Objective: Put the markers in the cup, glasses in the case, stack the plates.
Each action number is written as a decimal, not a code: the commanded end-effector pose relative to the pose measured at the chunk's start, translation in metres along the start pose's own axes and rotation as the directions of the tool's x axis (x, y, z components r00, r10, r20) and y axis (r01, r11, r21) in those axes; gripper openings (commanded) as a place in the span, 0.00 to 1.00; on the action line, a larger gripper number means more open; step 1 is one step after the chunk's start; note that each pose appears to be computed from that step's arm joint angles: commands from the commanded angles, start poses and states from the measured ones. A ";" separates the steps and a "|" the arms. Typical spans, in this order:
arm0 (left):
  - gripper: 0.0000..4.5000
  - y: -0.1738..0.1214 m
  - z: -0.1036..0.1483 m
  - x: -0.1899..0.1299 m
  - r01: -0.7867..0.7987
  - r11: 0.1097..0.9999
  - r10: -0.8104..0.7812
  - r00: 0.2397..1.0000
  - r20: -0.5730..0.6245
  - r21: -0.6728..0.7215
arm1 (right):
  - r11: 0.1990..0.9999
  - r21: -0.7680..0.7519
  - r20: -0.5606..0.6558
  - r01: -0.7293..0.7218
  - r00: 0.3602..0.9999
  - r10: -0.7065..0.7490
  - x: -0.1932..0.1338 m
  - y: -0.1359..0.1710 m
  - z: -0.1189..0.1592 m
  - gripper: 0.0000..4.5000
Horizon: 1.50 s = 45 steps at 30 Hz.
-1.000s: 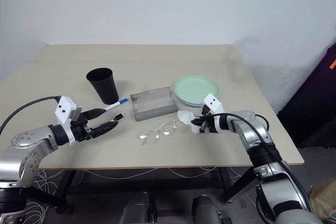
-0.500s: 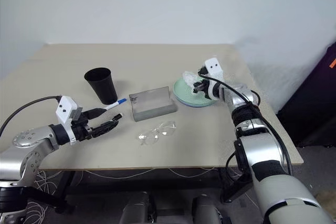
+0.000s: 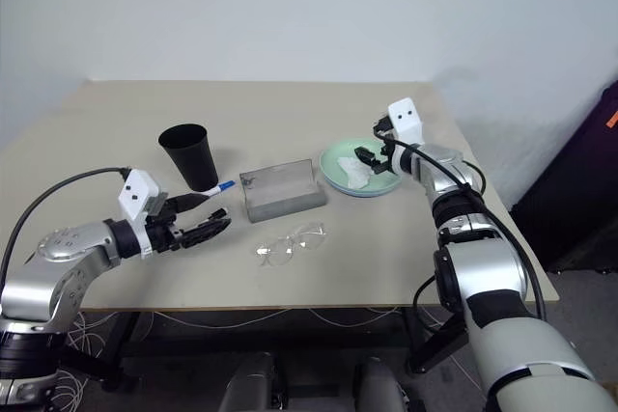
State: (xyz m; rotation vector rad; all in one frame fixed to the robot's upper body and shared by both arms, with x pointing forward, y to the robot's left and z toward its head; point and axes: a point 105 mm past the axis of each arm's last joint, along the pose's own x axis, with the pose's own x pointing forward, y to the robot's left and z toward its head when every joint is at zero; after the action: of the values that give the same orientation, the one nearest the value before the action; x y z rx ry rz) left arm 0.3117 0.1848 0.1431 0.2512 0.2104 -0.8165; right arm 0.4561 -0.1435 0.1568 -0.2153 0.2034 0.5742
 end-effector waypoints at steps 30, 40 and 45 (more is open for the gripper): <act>0.85 -0.069 0.016 0.111 0.409 0.856 -0.115 0.747 -0.655 0.316 | 0.913 -0.261 0.019 -0.315 0.944 0.331 -0.102 0.048 0.045 0.99; 0.85 -0.072 0.002 0.119 0.411 0.867 -0.116 0.719 -0.686 0.283 | 0.905 -0.270 0.028 -0.330 0.937 0.350 -0.106 0.055 0.047 0.99; 0.81 -0.071 0.000 0.121 0.402 0.874 -0.110 0.713 -0.692 0.275 | 0.908 -0.263 0.027 -0.327 0.938 0.345 -0.104 0.056 0.044 1.00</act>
State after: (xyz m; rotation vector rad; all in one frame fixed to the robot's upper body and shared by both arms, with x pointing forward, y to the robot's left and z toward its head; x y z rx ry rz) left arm 0.3338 0.0535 0.0928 0.9174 0.7886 -1.0689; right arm 0.3474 -0.1419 0.2034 -0.3929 0.1466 0.9562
